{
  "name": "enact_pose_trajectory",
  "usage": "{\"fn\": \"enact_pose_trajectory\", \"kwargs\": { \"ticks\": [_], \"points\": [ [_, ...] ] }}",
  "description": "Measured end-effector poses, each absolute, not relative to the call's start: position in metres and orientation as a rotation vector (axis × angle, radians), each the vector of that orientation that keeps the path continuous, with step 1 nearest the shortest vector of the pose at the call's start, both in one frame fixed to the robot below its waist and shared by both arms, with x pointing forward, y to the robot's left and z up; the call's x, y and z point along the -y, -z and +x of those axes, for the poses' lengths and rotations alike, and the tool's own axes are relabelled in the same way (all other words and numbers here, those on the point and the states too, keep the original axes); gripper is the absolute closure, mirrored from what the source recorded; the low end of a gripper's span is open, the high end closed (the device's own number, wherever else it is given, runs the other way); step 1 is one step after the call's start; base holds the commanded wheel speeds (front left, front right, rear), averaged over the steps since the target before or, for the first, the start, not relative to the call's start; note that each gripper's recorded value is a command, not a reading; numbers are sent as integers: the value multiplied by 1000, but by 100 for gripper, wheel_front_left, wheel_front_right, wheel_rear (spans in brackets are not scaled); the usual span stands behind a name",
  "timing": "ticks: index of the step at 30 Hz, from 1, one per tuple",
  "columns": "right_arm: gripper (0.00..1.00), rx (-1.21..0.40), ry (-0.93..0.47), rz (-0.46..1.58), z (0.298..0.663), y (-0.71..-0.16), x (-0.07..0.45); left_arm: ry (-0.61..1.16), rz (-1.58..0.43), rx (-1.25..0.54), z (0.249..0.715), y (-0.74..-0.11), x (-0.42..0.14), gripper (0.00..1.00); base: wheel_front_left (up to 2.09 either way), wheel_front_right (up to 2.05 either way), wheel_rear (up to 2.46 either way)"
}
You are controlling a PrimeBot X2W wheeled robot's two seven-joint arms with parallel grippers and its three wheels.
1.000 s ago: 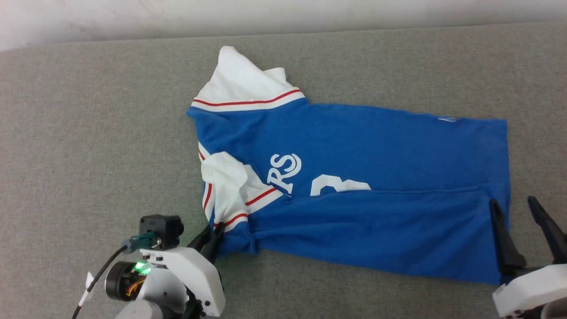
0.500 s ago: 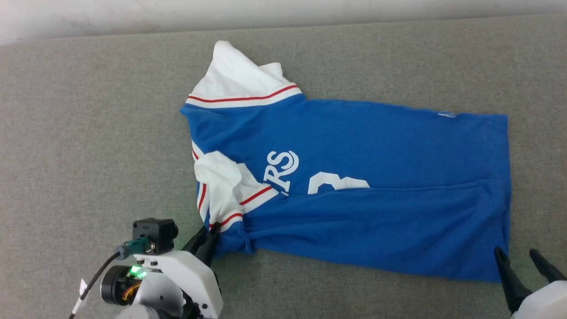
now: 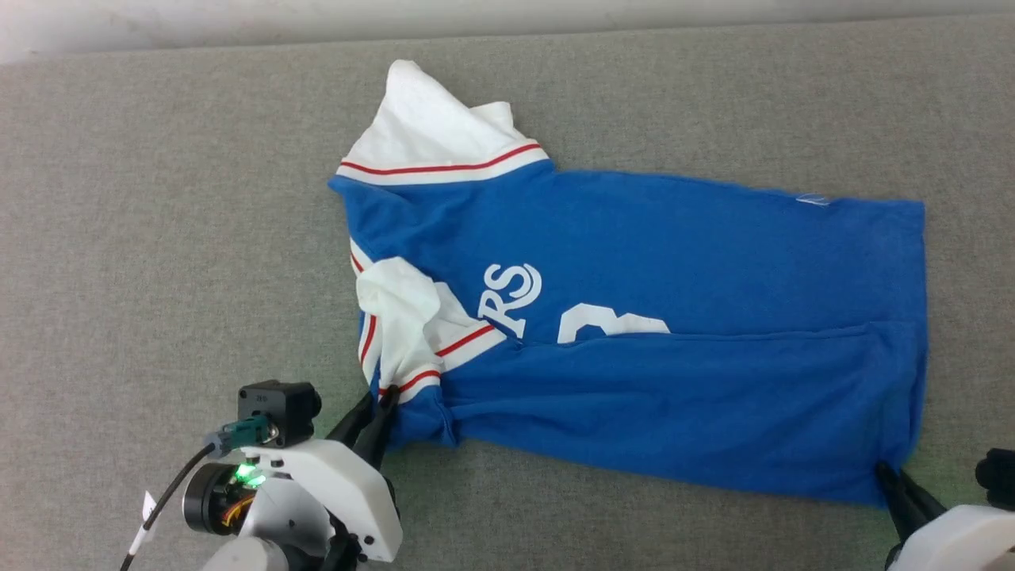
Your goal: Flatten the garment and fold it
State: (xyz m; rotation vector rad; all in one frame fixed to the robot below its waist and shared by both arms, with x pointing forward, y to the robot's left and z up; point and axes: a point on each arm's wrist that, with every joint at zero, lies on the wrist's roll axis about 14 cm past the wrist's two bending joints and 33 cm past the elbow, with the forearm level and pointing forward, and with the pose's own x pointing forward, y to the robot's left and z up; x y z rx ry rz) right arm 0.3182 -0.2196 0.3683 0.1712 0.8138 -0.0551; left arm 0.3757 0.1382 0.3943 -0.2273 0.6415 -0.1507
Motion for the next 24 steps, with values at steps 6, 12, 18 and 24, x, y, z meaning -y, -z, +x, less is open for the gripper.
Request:
{"fn": "enact_pose_trajectory", "kwargs": {
  "ticks": [6, 12, 18, 24],
  "points": [
    [100, -774, 47, 169, 322, -379, 218, 119, -248, -610, 376, -403, -145, 100, 0, 0, 0],
    [100, -673, 30, 126, 332, -416, 224, 85, -286, -559, 366, -429, -156, 100, 0, 0, 0],
    [100, -686, 37, 128, 312, -430, 230, 71, -292, -639, 321, -432, -163, 100, 0, 0, 0],
    [100, -793, 55, 141, 275, -417, 233, 25, -381, -734, 274, -418, -159, 100, 0, 0, 0]
  ]
}}
